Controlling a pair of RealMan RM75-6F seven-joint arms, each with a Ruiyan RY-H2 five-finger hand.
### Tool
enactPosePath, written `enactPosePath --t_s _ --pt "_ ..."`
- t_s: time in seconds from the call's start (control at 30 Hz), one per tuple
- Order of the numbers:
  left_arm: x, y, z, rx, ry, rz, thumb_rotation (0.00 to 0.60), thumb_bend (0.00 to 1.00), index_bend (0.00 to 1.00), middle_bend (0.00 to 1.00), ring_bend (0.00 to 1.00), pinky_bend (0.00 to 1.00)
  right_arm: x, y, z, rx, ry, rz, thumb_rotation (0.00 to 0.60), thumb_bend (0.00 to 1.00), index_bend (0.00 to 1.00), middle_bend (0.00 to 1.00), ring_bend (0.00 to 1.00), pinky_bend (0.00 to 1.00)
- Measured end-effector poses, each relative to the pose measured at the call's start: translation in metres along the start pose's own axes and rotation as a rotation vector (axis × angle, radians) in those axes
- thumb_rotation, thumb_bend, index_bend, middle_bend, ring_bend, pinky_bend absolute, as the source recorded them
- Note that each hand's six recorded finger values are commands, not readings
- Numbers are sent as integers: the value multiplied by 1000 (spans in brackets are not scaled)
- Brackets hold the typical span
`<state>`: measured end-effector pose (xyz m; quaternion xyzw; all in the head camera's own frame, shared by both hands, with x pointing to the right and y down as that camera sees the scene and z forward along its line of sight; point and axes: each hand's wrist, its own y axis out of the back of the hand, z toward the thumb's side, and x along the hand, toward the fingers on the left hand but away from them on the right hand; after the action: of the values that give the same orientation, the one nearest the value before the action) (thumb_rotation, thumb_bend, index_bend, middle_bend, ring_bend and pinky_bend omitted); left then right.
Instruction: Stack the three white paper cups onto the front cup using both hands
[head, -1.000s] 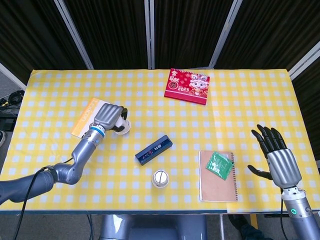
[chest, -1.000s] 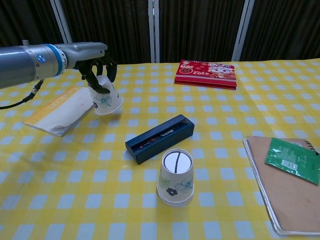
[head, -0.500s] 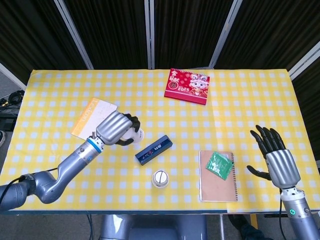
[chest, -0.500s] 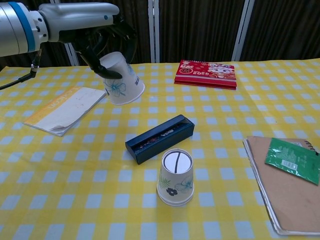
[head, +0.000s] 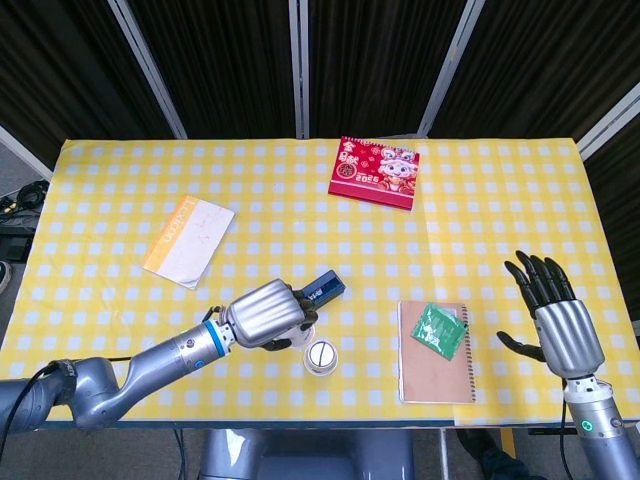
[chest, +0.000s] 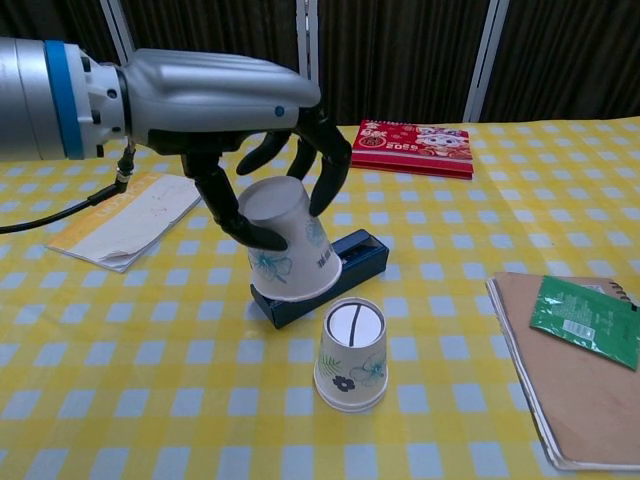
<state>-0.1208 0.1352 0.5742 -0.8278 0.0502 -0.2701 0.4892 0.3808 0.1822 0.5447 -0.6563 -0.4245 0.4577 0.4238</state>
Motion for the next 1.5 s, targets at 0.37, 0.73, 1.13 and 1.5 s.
enactPosePath --t_s 0.37,0.73,1.13,1.5 --pt "23 -4 37 29 -91 -27 600 304 506 440 477 634 0 2 -2 -2 -5 -7 600 0 54 0 0 0" --pt "35 -10 48 69 -100 -40 600 303 506 439 477 628 0 6 -3 -8 -7 -19 600 0 54 0 0 0" --pt "42 -20 51 95 -101 -48 600 9 13 4 50 210 1 8 -1 -3 -5 -28 600 0 54 0 0 0" --pt "40 -6 32 34 -28 38 600 0 0 0 0 15 2 10 -2 -7 -6 -32 600 0 54 0 0 0"
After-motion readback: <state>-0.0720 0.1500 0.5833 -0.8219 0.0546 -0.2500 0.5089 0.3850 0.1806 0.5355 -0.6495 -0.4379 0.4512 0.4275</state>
